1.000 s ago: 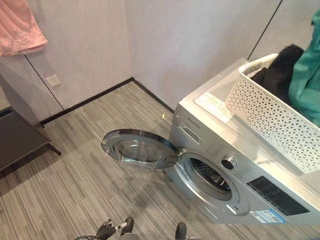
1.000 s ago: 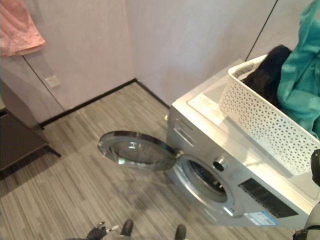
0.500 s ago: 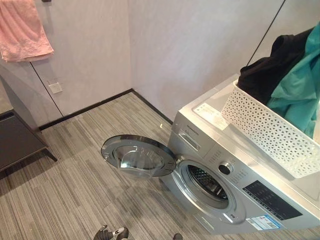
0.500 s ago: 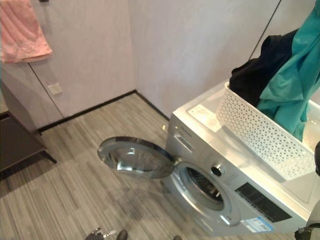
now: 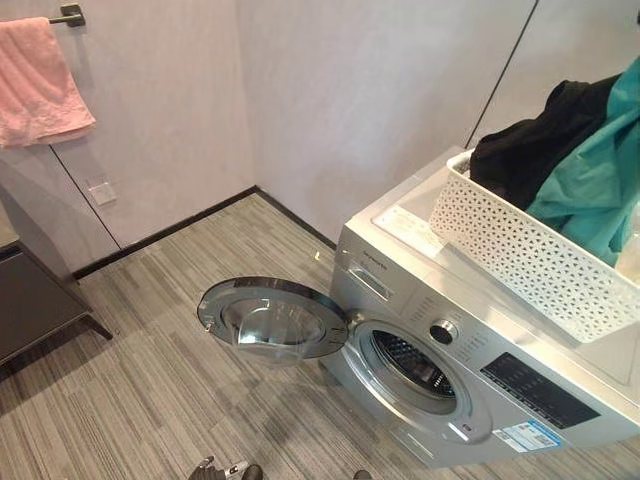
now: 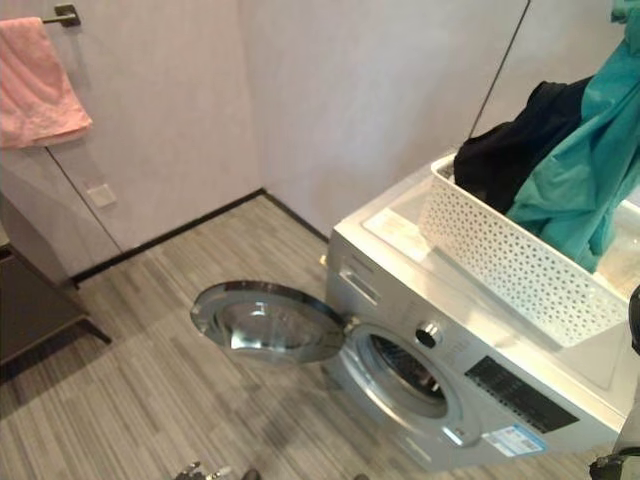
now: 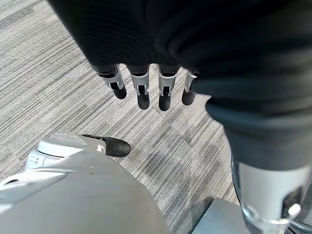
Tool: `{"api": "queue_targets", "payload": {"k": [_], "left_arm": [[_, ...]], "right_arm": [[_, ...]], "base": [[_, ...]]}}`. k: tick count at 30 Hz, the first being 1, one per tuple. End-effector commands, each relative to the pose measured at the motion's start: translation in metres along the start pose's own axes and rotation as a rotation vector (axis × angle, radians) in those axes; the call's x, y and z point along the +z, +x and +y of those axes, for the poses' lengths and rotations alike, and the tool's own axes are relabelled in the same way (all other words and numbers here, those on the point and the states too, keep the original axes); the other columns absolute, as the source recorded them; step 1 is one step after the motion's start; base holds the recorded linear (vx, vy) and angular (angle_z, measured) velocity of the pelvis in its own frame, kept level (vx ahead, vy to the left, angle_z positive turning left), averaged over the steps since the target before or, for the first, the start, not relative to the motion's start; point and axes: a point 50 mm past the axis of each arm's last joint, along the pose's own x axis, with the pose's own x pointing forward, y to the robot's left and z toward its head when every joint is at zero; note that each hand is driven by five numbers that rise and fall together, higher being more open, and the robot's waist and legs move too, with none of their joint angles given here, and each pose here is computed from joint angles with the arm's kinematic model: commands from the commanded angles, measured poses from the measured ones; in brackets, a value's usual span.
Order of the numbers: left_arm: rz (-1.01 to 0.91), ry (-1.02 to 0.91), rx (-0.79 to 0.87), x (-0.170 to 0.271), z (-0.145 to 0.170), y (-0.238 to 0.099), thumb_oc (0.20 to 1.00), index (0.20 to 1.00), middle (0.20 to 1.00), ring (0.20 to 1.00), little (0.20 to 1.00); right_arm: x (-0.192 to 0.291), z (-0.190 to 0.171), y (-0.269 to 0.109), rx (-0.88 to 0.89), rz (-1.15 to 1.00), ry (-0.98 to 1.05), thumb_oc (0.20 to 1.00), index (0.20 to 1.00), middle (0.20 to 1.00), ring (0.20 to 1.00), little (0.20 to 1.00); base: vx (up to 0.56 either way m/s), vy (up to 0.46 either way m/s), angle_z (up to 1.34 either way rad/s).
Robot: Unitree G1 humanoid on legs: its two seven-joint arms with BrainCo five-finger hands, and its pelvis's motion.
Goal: Grab the laundry basket,head to the washer,open it,put in the laundry and shut it.
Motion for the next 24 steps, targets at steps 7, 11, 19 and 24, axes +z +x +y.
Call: {"api": "queue_targets", "payload": {"k": [7, 11, 19, 24], "left_arm": [[0.010, 0.063, 0.027, 0.003, 0.014, 0.002, 1.000, 1.000, 1.000, 1.000, 1.000], [0.012, 0.066, 0.020, 0.002, 0.012, 0.002, 1.000, 1.000, 1.000, 1.000, 1.000], [0.027, 0.063, 0.018, -0.002, 0.012, 0.001, 1.000, 1.000, 1.000, 1.000, 1.000], [0.030, 0.058, 0.024, -0.004, 0.013, 0.000, 1.000, 1.000, 1.000, 1.000, 1.000]], "right_arm": [[0.022, -0.008, 0.002, 0.016, -0.093, -0.119, 0.200, 0.200, 0.200, 0.200, 0.200], [0.011, 0.014, 0.001, 0.069, -0.059, -0.133, 0.200, 0.200, 0.200, 0.200, 0.200], [-0.008, 0.031, -0.002, 0.124, 0.030, -0.239, 0.200, 0.200, 0.200, 0.200, 0.200], [-0.022, 0.039, -0.005, 0.135, 0.080, -0.230, 0.200, 0.200, 0.200, 0.200, 0.200]], "base": [[0.00, 0.003, -0.01], [0.00, 0.000, 0.00], [0.00, 0.000, 0.00], [0.00, 0.000, 0.00]]}}
